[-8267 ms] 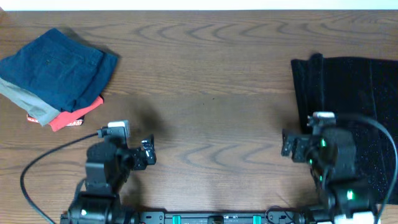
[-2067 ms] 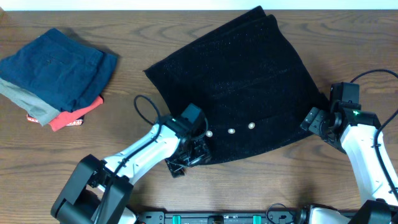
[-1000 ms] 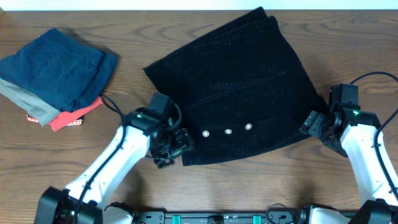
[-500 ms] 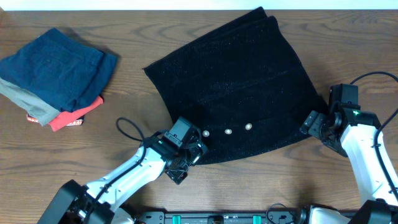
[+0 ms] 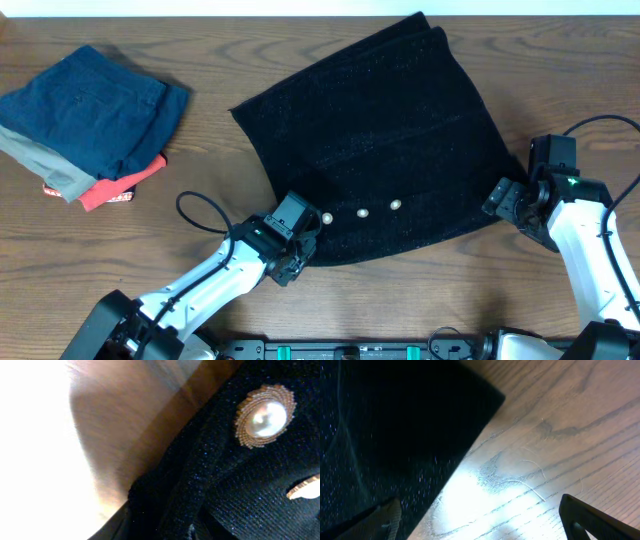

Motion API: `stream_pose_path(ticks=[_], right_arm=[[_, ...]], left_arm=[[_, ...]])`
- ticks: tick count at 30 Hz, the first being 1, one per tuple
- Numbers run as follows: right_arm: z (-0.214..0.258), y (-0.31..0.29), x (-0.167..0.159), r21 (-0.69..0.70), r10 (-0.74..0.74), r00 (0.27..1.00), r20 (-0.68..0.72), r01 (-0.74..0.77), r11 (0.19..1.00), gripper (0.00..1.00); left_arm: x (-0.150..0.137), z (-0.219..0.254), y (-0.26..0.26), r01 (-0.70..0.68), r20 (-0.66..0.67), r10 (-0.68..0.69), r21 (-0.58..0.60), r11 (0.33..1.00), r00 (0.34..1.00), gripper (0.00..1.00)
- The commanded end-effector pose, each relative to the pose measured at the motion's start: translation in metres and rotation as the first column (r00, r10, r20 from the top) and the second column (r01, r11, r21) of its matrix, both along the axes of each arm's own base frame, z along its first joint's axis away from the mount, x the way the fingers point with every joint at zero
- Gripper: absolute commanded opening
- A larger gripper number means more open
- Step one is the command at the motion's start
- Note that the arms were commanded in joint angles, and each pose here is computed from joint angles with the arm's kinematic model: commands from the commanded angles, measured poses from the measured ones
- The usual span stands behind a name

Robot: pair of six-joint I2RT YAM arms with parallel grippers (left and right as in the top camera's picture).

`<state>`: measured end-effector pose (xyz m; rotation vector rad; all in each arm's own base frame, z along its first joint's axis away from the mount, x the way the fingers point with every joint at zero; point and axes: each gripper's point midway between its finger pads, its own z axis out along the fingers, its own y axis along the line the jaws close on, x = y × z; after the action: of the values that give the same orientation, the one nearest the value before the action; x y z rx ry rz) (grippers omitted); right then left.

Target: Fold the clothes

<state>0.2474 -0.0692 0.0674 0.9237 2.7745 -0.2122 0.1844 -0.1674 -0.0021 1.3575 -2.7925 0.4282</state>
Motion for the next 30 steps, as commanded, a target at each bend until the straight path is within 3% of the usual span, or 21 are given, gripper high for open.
stream_pose_path(ticks=[1,6,11,15,21,30], right_arm=[[0.001,-0.004,0.001,-0.007,-0.01,1.0,-0.001,0.01,1.0,0.99],[-0.002,0.009,0.001,0.065,0.003,1.0,0.001,-0.003,0.998,0.99],[-0.008,0.038,-0.007,0.214,0.039,0.999,-0.018,-0.034,0.976,0.99],[-0.021,0.043,-0.016,0.222,0.05,0.998,-0.042,-0.039,0.974,0.99],[-0.048,0.069,-0.028,0.351,0.073,0.997,-0.026,-0.059,0.935,0.99],[-0.071,0.077,-0.005,0.365,0.067,0.987,0.147,-0.117,0.924,0.99]], left_arm=[[-0.013,-0.015,0.034,-0.004,-0.049,0.01,0.127,0.992,0.999,0.2],[0.015,-0.005,0.06,0.106,0.027,-0.111,0.134,0.985,0.993,0.19],[0.034,0.004,0.082,0.076,0.066,-0.081,0.082,0.994,0.995,0.19],[0.029,0.007,0.072,0.102,0.047,-0.101,-0.011,0.995,0.994,0.23],[0.008,0.005,0.072,0.106,-0.041,-0.108,-0.031,0.994,0.993,0.51],[-0.003,0.003,0.074,0.109,-0.086,-0.111,-0.024,0.994,0.99,0.53]])
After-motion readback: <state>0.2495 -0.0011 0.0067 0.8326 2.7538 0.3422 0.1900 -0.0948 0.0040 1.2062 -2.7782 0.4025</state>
